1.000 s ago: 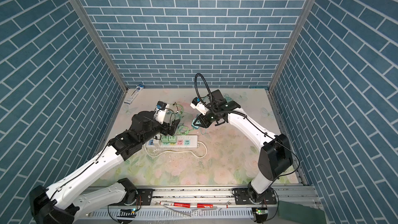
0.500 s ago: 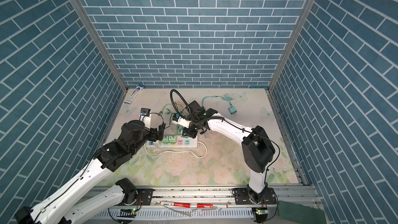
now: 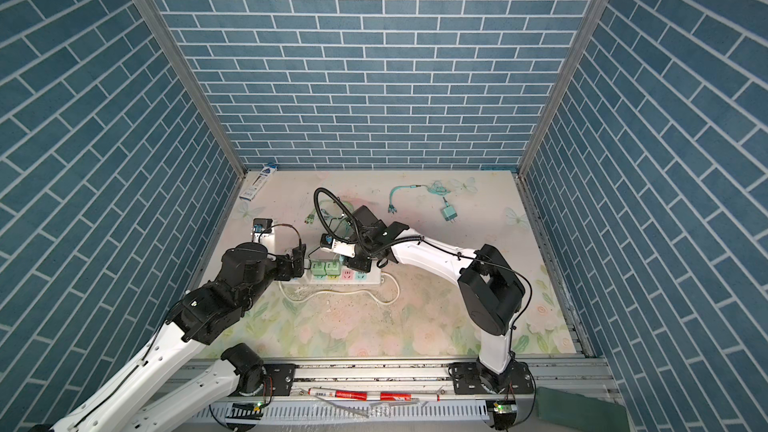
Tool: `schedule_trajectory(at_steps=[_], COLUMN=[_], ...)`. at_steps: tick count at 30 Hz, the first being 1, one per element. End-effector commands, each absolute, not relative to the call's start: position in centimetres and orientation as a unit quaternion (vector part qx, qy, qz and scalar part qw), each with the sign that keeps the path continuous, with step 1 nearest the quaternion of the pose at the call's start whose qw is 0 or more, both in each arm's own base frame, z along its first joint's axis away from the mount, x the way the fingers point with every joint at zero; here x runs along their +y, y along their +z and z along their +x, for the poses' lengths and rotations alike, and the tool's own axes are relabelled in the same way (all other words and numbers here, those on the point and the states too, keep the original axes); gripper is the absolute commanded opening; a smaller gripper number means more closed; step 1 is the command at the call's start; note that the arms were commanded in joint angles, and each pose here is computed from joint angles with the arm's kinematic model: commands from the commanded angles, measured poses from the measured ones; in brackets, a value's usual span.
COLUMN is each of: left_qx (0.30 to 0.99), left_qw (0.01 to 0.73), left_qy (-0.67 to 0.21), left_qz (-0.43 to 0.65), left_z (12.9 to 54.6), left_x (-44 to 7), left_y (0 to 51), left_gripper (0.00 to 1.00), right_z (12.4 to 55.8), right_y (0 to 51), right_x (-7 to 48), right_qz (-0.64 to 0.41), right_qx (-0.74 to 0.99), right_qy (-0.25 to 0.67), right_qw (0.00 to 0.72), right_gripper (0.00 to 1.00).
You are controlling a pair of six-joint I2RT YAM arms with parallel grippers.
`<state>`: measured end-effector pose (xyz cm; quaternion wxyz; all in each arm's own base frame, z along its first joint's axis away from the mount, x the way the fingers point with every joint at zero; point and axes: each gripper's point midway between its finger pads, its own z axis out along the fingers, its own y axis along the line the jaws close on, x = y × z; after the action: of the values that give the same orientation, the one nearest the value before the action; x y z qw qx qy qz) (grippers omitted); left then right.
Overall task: Insert the plug
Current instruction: 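Lower the teal charger plug into the socket beside the green chargers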
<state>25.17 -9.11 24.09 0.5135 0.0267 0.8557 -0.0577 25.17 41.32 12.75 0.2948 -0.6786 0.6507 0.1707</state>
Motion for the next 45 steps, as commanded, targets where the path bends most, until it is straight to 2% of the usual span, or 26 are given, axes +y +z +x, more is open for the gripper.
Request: schedule_trajectory(at_steps=[1,14,32,45], left_qx=[0.860,0.860,0.861,0.856], left_qw=[0.508,0.507,0.506,0.515], left_qy=[-0.045,-0.049,-0.048,-0.052], left_qz=[0.011,-0.007,-0.003,-0.008], left_z=[24.7,24.4,24.3,24.1], left_x=[-8.1,-7.3,-7.3,-7.1], left_y=[23.4,23.1,22.9,23.5], left_gripper=[0.99,1.00,1.00,1.00], right_z=[24.9,23.3,23.3,22.3], right_y=[10.8,9.4,7.7,4.8], right_x=[41.3,42.0,42.6,42.2], right_qz=[-0.705,-0.711,-0.722,-0.727], right_qx=[0.628,0.623,0.612,0.624], right_qy=[0.160,0.201,0.199,0.209], right_qw=[0.288,0.256,0.254,0.196], right_gripper=[0.00,0.00,0.00,0.00])
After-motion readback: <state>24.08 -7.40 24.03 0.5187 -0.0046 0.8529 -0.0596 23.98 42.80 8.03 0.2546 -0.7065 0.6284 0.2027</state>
